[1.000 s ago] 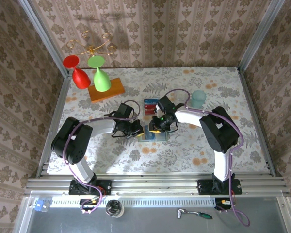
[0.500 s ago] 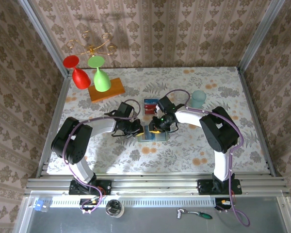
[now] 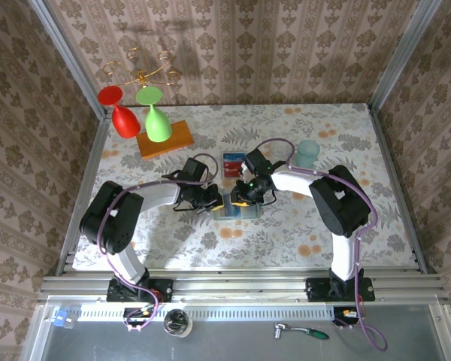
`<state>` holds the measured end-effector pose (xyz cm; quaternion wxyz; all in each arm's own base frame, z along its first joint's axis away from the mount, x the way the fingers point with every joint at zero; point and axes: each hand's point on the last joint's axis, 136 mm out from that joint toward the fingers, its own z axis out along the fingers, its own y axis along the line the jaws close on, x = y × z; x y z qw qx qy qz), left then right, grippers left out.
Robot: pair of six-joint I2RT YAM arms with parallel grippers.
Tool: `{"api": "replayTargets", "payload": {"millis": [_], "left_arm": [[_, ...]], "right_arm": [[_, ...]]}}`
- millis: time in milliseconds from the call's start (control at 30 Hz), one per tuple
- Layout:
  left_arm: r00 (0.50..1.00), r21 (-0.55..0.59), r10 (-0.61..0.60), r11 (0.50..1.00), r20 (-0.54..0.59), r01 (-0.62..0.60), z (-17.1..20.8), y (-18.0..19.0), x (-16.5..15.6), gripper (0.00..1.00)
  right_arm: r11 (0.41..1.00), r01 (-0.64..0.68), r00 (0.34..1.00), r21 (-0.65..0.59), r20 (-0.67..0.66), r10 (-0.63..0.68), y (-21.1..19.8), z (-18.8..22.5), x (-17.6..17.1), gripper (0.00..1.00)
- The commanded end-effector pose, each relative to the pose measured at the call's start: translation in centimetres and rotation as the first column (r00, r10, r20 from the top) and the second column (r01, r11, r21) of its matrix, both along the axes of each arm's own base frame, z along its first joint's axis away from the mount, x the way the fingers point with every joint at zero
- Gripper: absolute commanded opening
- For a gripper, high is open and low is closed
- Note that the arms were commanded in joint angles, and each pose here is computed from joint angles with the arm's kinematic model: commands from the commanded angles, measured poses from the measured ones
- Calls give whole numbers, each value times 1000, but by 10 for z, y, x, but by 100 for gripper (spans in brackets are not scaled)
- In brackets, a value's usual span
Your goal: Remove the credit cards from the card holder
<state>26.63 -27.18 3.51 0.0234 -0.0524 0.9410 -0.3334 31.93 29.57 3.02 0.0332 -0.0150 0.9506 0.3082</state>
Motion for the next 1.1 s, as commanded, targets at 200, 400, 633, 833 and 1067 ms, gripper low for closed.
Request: {"api": "replayTargets", "payload": {"millis": [200, 400, 633, 833, 1067], "left_arm": [[1000, -17, -27, 999, -5, 27, -2, -7, -1, 2], [1000, -18, -23, 1000, -1, 23, -1, -7, 0, 2], [1000, -17, -23, 1000, -2, 23, 0, -7, 0, 3], [1000, -14, -22, 1000, -8, 22, -2, -6, -1, 4], [1000, -8, -24, 1000, -14, 24, -6, -6, -2, 4]], "right_arm": [[1000, 15, 999, 5, 28, -16, -11, 18, 4, 26], [999, 40, 999, -21, 17, -40, -24, 14, 5, 28], [999, 38, 999, 1, -17, -38, -22, 5, 1, 28], [999, 35, 999, 32, -43, -34, -17, -1, -1, 28], [998, 37, 998, 43, -55, -35, -15, -6, -2, 28]]}}
